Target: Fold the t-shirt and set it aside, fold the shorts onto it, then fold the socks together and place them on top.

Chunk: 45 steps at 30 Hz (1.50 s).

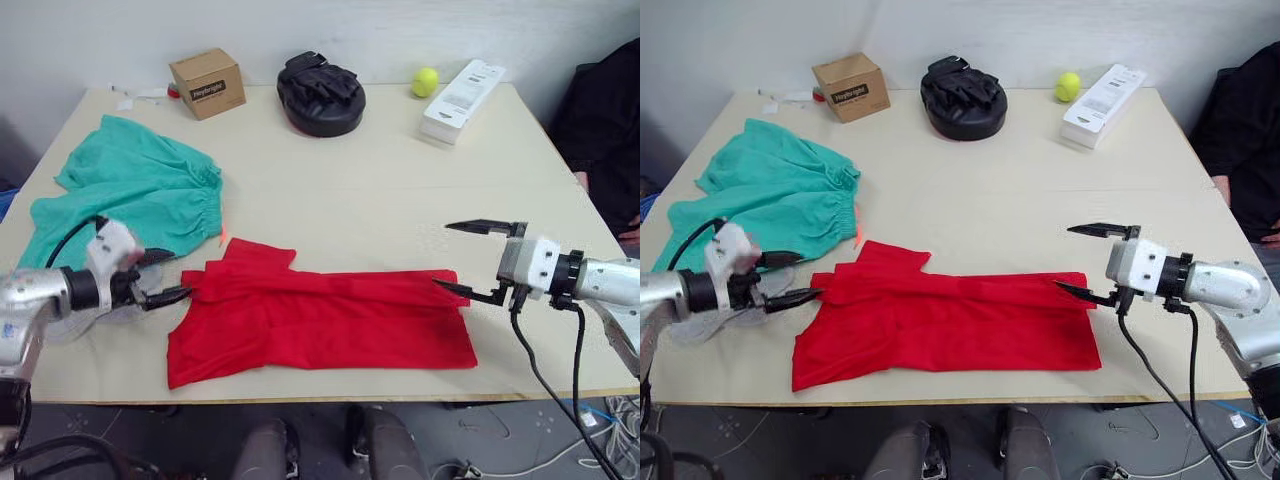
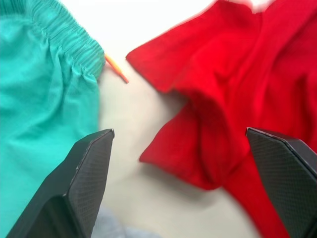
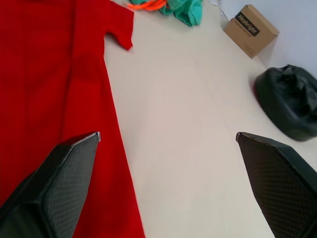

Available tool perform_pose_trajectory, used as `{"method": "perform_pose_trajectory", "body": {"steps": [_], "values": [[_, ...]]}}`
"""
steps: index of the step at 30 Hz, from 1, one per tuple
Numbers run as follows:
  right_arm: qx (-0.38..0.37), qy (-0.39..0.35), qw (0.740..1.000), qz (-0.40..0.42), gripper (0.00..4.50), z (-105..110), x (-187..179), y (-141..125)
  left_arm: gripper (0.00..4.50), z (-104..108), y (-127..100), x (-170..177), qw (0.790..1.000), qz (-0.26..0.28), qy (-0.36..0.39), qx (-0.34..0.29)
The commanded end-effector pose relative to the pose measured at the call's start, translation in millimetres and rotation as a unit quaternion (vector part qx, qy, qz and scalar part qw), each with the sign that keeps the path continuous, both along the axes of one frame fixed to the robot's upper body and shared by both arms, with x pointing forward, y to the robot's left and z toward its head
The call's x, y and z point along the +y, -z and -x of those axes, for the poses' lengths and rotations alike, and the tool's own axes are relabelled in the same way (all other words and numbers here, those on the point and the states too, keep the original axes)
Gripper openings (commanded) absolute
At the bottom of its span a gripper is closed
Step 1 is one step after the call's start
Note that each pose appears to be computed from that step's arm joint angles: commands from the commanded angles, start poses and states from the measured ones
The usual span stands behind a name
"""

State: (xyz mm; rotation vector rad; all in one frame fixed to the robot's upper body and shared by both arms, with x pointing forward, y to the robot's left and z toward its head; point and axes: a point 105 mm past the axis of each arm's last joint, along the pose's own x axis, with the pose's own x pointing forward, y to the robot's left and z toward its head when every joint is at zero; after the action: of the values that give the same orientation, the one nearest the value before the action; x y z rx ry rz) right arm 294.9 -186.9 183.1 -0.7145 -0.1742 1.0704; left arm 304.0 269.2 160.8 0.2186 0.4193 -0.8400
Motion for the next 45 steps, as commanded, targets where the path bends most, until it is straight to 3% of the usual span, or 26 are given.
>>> {"method": "perform_pose_trajectory", "body": {"steps": [1, 8, 12, 17, 25, 28, 39, 40, 45], "values": [[0.011, -0.018, 0.999, -0.031, 4.5, 7, 18, -15, 4.46, -8, -9, -7, 0.995, 0.056, -0.008, 0.077], [0.012, -0.037, 0.997, -0.065, 4.5, 17, 47, -25, 4.46, -56, -1, -30, 0.976, 0.105, -0.069, 0.18], [0.013, -0.038, 0.997, -0.069, 4.5, 21, 53, -26, 4.46, -74, 3, -42, 0.97, 0.12, -0.082, 0.195], [0.013, -0.025, 0.996, -0.08, 4.5, 24, 54, -27, 4.46, -91, 14, -56, 0.969, 0.099, -0.096, 0.206], [0.014, -0.013, 0.996, -0.087, 4.5, 30, 56, -26, 4.46, -95, 38, -61, 0.969, 0.036, -0.101, 0.222], [0.015, -0.009, 0.996, -0.086, 4.5, 31, 56, -24, 3.86, -95, 42, -62, 0.969, 0.034, -0.099, 0.223], [0.016, -0.002, 0.997, -0.079, 4.5, 29, 55, -21, 0.24, -97, 42, -68, 0.97, 0.063, -0.093, 0.218], [0.017, -0.002, 0.997, -0.078, 4.5, 29, 55, -21, 0.02, -97, 42, -68, 0.969, 0.068, -0.091, 0.217], [0.019, -0.003, 0.997, -0.076, 4.5, 27, 55, -19, 0.02, -98, 35, -66, 0.97, 0.09, -0.089, 0.206]]}}
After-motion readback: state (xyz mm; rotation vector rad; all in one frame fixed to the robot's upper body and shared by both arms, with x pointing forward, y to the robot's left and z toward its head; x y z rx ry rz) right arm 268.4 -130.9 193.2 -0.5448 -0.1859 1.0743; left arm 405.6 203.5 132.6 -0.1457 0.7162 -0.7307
